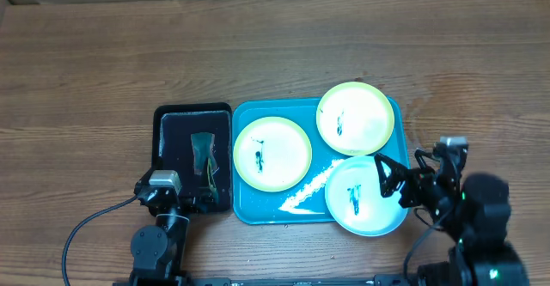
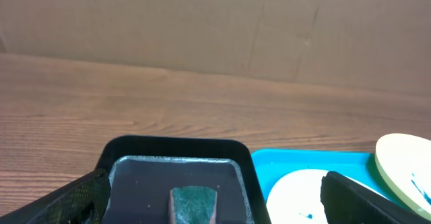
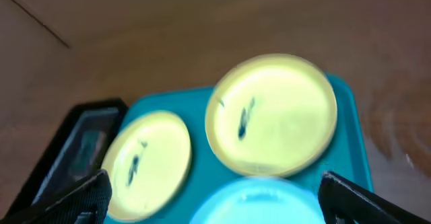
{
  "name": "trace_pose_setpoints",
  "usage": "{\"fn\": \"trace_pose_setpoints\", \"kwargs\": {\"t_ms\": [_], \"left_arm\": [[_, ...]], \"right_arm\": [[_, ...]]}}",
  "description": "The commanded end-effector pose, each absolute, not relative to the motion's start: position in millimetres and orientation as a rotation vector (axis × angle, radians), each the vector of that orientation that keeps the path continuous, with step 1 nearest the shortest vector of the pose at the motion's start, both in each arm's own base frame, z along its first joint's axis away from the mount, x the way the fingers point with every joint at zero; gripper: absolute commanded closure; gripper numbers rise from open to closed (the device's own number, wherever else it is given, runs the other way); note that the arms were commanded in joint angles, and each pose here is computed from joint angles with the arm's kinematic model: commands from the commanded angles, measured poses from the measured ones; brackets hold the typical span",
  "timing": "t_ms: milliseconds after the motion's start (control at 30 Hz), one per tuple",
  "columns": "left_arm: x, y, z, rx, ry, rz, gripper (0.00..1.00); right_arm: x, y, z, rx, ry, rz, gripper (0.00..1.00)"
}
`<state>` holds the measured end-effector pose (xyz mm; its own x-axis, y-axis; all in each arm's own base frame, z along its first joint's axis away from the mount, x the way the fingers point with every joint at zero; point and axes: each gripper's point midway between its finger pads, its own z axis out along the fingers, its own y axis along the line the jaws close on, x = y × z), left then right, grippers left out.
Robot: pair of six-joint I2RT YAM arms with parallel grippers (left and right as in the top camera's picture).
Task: Clean dirty plates on tray and stack at the side
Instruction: 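Move the right gripper toward the yellow plate's rim on the teal tray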
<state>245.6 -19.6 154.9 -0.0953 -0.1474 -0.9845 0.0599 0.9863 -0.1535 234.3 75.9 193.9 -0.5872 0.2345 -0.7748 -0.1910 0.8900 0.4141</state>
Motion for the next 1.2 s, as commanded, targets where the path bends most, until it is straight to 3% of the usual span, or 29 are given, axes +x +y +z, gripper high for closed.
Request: {"fn": "trace_pose_setpoints", "kwargs": {"t_ms": [0,400,1167], "left_arm": [[245.1,-22.7,156.0,-0.042,1.65,-0.176,0.0],[245.1,-22.7,156.0,-0.042,1.65,-0.176,0.0],[245.1,-22.7,156.0,-0.042,1.65,-0.176,0.0]], "right_arm": [[243.5,77.9,202.4,0.054,2.223,0.583,0.0],[236.3,92.9,163.9,0.231,2.887,0.689,0.0],[235.3,98.4,145.1,0.14,2.98,0.728,0.0]]}}
